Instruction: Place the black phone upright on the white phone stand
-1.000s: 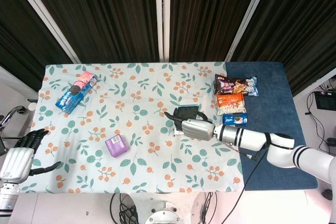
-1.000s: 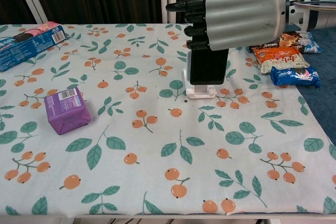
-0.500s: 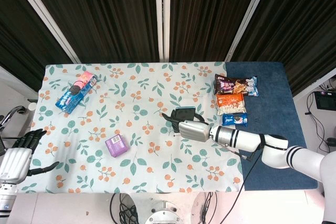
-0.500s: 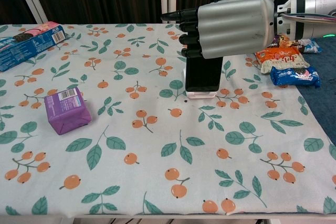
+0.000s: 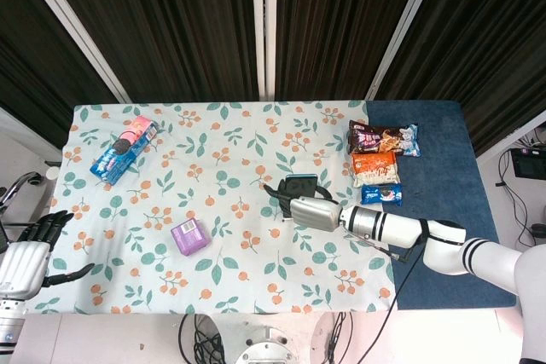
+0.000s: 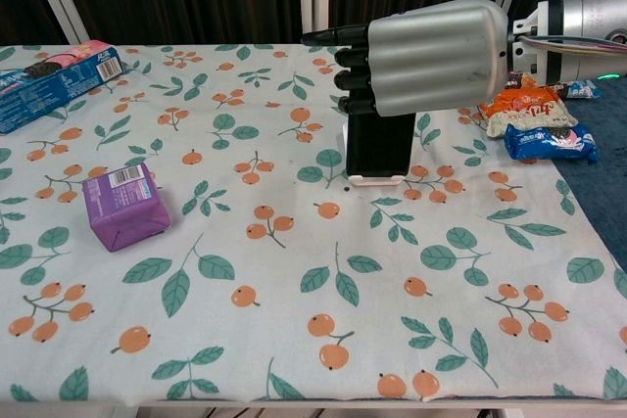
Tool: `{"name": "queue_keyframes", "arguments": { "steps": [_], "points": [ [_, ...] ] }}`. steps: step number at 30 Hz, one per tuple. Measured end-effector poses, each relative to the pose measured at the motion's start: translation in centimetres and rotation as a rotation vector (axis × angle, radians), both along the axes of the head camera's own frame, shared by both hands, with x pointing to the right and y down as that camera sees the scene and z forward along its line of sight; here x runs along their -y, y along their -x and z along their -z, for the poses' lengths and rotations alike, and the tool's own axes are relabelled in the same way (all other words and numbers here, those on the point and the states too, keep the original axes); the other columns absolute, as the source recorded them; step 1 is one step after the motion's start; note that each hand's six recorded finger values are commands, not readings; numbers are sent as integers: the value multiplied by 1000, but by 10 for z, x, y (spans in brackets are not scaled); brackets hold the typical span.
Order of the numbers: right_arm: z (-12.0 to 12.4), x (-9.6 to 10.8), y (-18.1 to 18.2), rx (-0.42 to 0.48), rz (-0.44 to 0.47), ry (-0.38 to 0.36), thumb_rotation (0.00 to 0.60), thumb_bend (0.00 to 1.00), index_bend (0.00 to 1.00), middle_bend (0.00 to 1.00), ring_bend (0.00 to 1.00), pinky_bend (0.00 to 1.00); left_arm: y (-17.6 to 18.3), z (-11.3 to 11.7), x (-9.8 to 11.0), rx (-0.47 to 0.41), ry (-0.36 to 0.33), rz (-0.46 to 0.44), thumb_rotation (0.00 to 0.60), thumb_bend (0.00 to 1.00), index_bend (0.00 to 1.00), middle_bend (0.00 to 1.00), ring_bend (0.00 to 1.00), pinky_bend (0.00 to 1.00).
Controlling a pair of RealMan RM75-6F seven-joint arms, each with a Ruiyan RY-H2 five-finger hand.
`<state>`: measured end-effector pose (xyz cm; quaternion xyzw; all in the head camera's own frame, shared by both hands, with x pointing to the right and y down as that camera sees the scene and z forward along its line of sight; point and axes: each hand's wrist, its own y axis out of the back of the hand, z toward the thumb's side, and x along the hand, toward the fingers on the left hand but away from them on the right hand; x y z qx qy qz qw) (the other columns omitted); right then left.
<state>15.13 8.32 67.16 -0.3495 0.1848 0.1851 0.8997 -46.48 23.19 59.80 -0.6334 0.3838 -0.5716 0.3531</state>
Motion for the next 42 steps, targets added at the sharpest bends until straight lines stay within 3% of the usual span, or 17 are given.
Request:
{"name": "queue_keyframes", "arguments": {
  "steps": [4,12,17,24,34,38,42],
  "points": [
    [-1,0,0,-2,-1,0,600,329,464,360,412,0,0,0,0,0,0,0,178,0,112,98,104,209],
    [-4,3,-2,-24,-22,-7,600,312,111,200,157,0,1,0,0,2,0,3,178,0,111,98,104,209],
    [-4,4,-3,-31,-39,-7,600,288,2,111,77,0,2,0,0,2,1,5,177,0,112,98,104,209],
    [-4,5,-3,-37,-53,-14,600,252,0,12,0,0,3,0,-1,3,1,7,179,0,112,98,104,209],
    [14,8,-13,-4,-79,-37,600,222,0,0,0,0,2,0,-1,2,0,6,177,0,112,98,104,209],
    [35,7,-21,62,-118,-41,600,217,0,0,0,0,3,0,-1,2,-1,9,178,0,112,98,104,209],
    [71,3,-37,200,-207,-36,600,201,0,0,0,0,3,1,-1,1,-5,10,179,0,111,98,104,209]
  ]
}}
